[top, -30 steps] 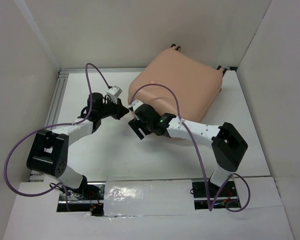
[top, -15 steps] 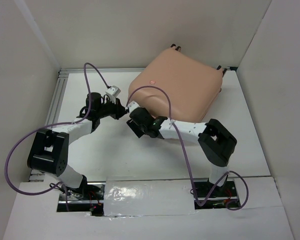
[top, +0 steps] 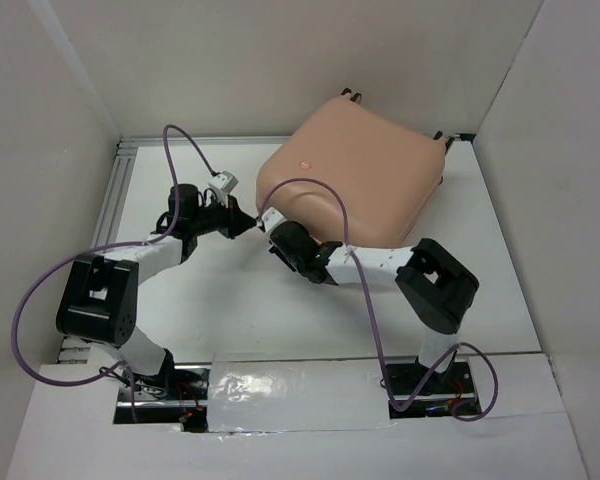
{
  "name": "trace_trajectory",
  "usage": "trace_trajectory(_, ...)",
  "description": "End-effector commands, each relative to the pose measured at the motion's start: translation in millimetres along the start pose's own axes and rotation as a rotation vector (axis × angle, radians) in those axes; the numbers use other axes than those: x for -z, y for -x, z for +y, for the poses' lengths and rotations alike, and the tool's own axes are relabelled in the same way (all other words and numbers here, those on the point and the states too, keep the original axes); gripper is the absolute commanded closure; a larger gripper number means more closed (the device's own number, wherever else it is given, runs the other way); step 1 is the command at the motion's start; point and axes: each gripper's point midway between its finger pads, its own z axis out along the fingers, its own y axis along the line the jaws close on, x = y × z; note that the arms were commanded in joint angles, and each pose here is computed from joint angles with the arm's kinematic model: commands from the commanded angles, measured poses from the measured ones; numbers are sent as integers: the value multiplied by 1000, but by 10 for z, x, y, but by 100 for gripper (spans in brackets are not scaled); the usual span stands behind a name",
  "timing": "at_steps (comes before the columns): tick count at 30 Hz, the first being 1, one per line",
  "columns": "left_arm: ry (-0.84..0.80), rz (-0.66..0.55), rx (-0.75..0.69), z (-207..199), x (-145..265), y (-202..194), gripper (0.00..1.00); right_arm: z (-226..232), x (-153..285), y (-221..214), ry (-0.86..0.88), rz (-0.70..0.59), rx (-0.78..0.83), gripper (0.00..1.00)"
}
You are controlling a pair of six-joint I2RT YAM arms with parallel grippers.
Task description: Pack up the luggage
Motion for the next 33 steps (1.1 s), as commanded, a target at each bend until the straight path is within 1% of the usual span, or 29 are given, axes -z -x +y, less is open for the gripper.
trace_trajectory(1,71,-69,-42,289,42,257,100,12,191,-206,48,-10,-48,100)
trace_trajectory(2,72,-64,-45,339,57,233,100,38,231,-350,69,-5,-36,100)
trace_trajectory(3,85,-76,-61,398,86,265,100,5,342,-283,77,-42,-50,100)
trace_trajectory(5,87,-70,-80,448,97,238,100,-29,416,-405,91,-42,-47,100)
trace_trajectory(6,85,-72,-90,472,120,243,100,-80,495,-348,96,-69,-63,100)
trace_trajectory(8,56,-64,-113,472,125,207,100,-67,567,-462,120,-52,-34,100)
trace_trajectory(9,42,-76,-129,475,145,238,100,-93,627,-449,119,-62,-38,100)
trace_trajectory(10,-6,-77,-143,393,144,214,100,-90,660,-494,129,-52,-23,100)
trace_trajectory(14,-21,-77,-165,389,130,199,100,-297,762,-665,83,-35,-46,100)
trace_trajectory(15,-4,-71,-153,457,133,164,100,-361,826,-666,74,-43,-57,100)
trace_trajectory(16,-3,-84,-180,468,127,254,100,-443,851,-702,53,-37,-68,100)
trace_trajectory(18,-3,-62,-170,514,88,206,100,-541,965,-757,32,-42,-80,100)
trace_trajectory(19,7,-72,-191,538,84,270,100,-609,996,-769,11,-51,-91,100)
trace_trajectory(21,3,-69,-183,614,46,298,100,-657,1068,-873,3,-43,-98,100)
trace_trajectory(22,3,-70,-184,637,24,316,100,-692,1147,-827,-2,-79,-109,100)
trace_trajectory(23,-6,-85,-200,653,-8,423,100,-754,1171,-822,-34,-94,-117,100)
trace_trajectory(25,-20,-82,-174,716,-100,423,100,-834,1180,-837,-70,-98,-129,100)
trace_trajectory(26,-21,-102,-183,752,-140,538,100,-855,1181,-841,-83,-97,-139,100)
trace_trajectory(27,-22,-103,-158,779,-175,556,100,-902,1189,-858,-101,-84,-166,100)
trace_trajectory(28,-4,-108,-146,845,-214,575,100,-899,1203,-815,-92,-90,-168,100)
trace_trajectory(29,-4,-96,-125,892,-309,505,100,-870,1182,-831,-82,-81,-173,100)
trace_trajectory(30,31,-106,-114,990,-350,567,100,-846,1183,-864,-70,-68,-168,100)
trace_trajectory(31,45,-102,-63,1034,-450,554,100,-819,1166,-878,-58,-61,-164,100)
trace_trajectory(32,45,-102,-63,1035,-451,554,100,-819,1166,-879,-58,-61,-164,100)
trace_trajectory(33,44,-102,-48,1050,-544,542,100,-834,1167,-882,-67,-59,-165,100)
